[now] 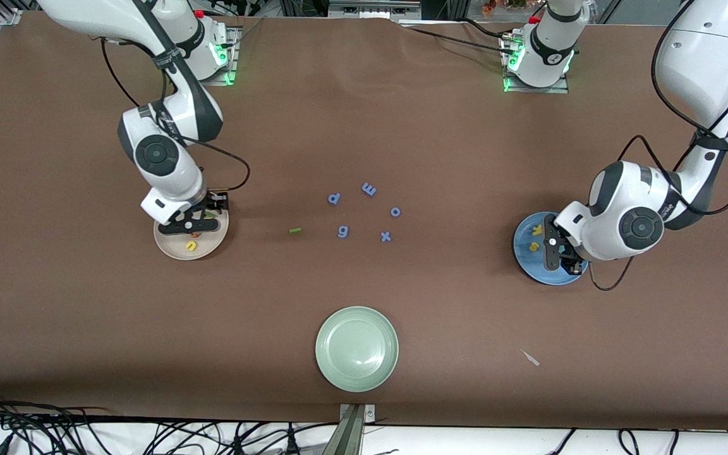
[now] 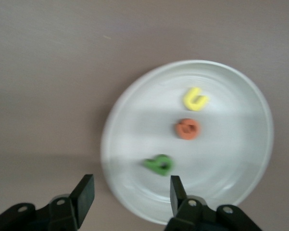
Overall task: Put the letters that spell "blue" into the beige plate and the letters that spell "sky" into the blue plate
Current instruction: 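Drop y in the blue plate and b in the white plate, then grasp the green bar l with the right gripper while the left gripper withdraws, then place the green l in the white plate with the right gripper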
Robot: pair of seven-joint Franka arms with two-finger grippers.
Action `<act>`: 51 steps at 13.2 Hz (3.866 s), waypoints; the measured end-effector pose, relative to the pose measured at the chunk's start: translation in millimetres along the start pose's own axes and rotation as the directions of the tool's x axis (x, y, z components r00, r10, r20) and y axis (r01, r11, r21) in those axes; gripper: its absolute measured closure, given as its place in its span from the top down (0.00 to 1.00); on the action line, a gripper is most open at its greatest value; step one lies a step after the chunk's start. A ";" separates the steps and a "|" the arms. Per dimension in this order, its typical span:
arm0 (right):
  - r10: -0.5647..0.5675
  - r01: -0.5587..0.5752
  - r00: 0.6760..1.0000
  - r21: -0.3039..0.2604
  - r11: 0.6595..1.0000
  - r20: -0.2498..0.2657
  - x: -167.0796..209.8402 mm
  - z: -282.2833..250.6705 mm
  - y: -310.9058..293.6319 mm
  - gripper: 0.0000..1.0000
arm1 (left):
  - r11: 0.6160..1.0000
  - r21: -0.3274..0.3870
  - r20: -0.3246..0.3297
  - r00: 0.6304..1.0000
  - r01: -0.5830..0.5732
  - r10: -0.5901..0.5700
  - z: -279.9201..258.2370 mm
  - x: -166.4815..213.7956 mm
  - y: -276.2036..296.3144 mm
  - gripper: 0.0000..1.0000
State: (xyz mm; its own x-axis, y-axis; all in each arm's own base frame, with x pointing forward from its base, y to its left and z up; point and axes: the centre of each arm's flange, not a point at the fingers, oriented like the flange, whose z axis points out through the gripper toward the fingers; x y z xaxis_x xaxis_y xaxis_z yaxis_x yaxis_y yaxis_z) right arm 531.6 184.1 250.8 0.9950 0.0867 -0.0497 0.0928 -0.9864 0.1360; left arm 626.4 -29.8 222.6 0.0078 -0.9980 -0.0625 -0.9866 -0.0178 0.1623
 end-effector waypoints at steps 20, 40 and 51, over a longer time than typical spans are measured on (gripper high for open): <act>-0.091 0.106 0.990 0.153 0.982 -0.106 21.2 52.9 -162.3 0.77 | 0.619 -0.253 0.018 0.643 0.743 -0.765 -220.0 47.8 16.9 1.00; -0.272 0.273 0.962 0.020 0.962 -0.027 45.6 -18.5 -44.4 0.36 | -0.031 -0.060 -0.203 -0.043 0.998 -0.978 -332.6 -8.1 131.7 1.00; -0.316 0.316 0.947 0.008 0.949 0.061 11.0 -36.6 103.2 1.00 | -0.010 -0.067 -0.173 -0.021 0.998 -0.985 -330.0 7.8 139.0 1.00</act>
State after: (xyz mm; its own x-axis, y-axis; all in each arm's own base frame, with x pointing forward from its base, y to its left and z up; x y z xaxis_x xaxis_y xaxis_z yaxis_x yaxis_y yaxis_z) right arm 553.4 88.3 300.5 0.9104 0.3854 -0.1508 0.4024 -0.9093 0.1057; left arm 543.1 -59.9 569.6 0.9995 0.0285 0.0119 0.0285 -0.9996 0.0016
